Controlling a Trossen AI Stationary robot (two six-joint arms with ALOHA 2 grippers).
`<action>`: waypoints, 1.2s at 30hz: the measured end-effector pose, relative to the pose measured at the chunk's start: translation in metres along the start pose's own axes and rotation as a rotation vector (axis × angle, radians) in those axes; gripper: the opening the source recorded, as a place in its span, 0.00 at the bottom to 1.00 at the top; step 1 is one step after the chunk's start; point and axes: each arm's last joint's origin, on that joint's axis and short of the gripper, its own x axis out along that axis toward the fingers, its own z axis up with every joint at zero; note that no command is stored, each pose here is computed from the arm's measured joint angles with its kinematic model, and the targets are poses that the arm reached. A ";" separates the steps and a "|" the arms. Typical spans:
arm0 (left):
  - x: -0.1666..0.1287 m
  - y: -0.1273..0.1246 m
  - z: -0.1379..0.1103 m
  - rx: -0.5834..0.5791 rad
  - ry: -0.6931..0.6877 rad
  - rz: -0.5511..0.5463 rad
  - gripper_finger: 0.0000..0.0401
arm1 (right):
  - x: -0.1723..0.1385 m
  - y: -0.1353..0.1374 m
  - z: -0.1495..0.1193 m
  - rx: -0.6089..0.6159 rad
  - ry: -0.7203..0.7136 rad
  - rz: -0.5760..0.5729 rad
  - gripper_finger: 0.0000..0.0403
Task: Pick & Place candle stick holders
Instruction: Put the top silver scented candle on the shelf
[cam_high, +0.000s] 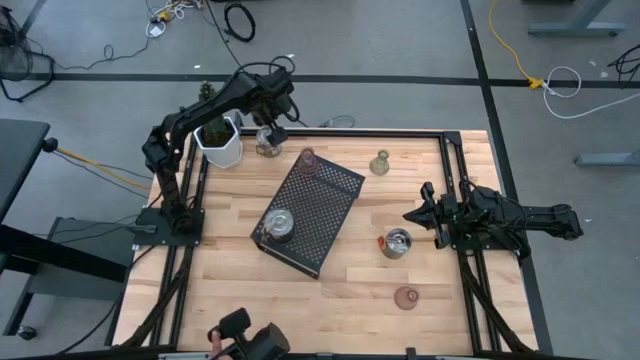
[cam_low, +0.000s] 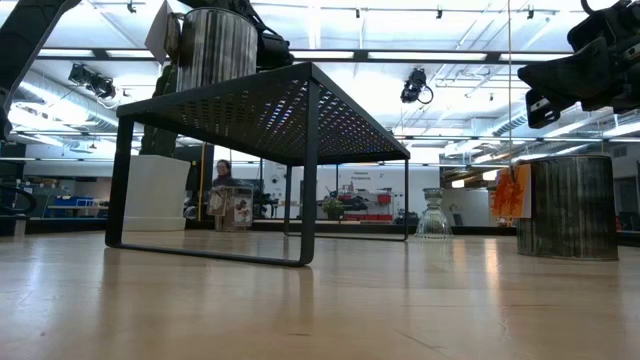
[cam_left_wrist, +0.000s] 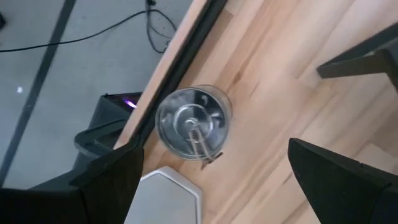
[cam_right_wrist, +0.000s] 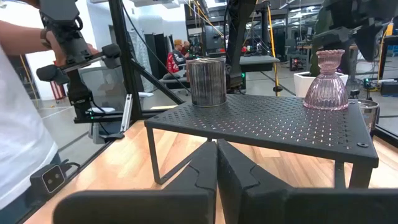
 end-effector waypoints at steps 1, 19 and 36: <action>0.000 0.000 0.000 0.000 -0.001 -0.001 0.99 | 0.000 0.000 0.000 0.000 0.000 0.000 0.03; 0.034 0.004 0.011 -0.418 0.045 -0.013 0.99 | 0.000 0.000 0.000 0.000 0.000 0.000 0.03; 0.062 0.009 0.012 -0.484 0.129 0.039 0.99 | 0.000 0.000 0.000 0.000 0.000 0.000 0.03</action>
